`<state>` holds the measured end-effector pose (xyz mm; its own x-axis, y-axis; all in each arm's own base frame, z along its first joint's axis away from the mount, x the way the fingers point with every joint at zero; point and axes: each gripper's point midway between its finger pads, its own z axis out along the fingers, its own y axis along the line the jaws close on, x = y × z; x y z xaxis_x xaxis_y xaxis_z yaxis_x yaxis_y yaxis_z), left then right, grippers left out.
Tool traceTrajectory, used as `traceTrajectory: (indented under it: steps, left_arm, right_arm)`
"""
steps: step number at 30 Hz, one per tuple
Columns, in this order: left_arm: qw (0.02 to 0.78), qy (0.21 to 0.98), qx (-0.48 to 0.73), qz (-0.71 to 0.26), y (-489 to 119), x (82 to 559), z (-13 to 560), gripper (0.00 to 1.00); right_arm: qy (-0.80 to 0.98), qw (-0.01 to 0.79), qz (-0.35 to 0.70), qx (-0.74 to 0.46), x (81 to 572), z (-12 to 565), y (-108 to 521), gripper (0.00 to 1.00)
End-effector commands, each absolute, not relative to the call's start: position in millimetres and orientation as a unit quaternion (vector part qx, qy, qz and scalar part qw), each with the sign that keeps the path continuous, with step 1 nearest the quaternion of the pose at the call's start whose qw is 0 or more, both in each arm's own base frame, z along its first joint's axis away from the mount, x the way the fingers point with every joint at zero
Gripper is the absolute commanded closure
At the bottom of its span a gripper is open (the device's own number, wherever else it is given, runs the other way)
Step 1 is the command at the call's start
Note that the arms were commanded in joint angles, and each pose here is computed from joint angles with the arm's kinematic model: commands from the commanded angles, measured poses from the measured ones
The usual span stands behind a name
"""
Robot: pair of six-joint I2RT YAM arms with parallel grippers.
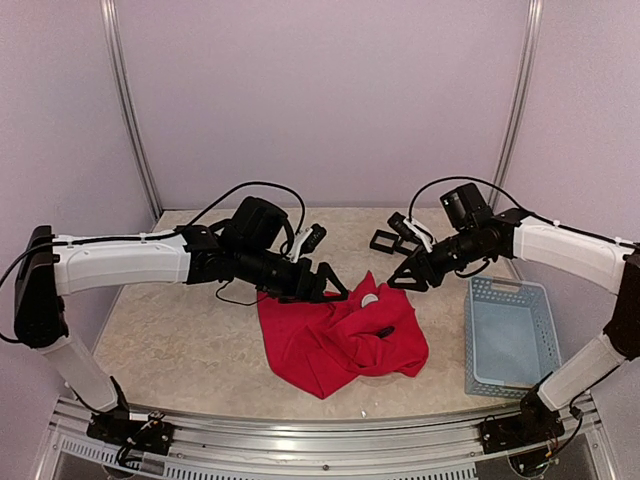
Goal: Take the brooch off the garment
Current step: Adjust the crumpled clothing at the center of the board, then pick up the brooch from the crumpled clothing.
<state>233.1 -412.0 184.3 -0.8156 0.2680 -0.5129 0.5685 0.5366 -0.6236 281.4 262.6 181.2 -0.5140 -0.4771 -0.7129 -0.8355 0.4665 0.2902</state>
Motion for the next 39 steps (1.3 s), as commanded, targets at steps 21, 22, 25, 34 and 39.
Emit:
traceTrajectory:
  steps: [21,22,25,34,39]
  left_arm:
    - [0.2,0.875,0.15,-0.414,-392,254,176,0.12]
    - [0.199,0.875,0.149,-0.414,-392,254,175,0.12]
    - [0.2,0.876,0.147,-0.413,-392,253,174,0.12]
    - [0.202,0.878,0.143,-0.409,-391,253,173,0.12]
    - [0.205,0.879,0.14,-0.407,-389,253,173,0.12]
  right_arm:
    - [0.802,0.19,0.296,-0.483,285,132,315,0.59]
    - [0.801,0.196,0.296,-0.483,287,135,316,0.58]
    - [0.8,0.208,0.292,-0.481,294,140,319,0.58]
    - [0.805,0.172,0.296,-0.484,292,121,322,0.6]
    - [0.805,0.16,0.302,-0.486,287,116,321,0.62]
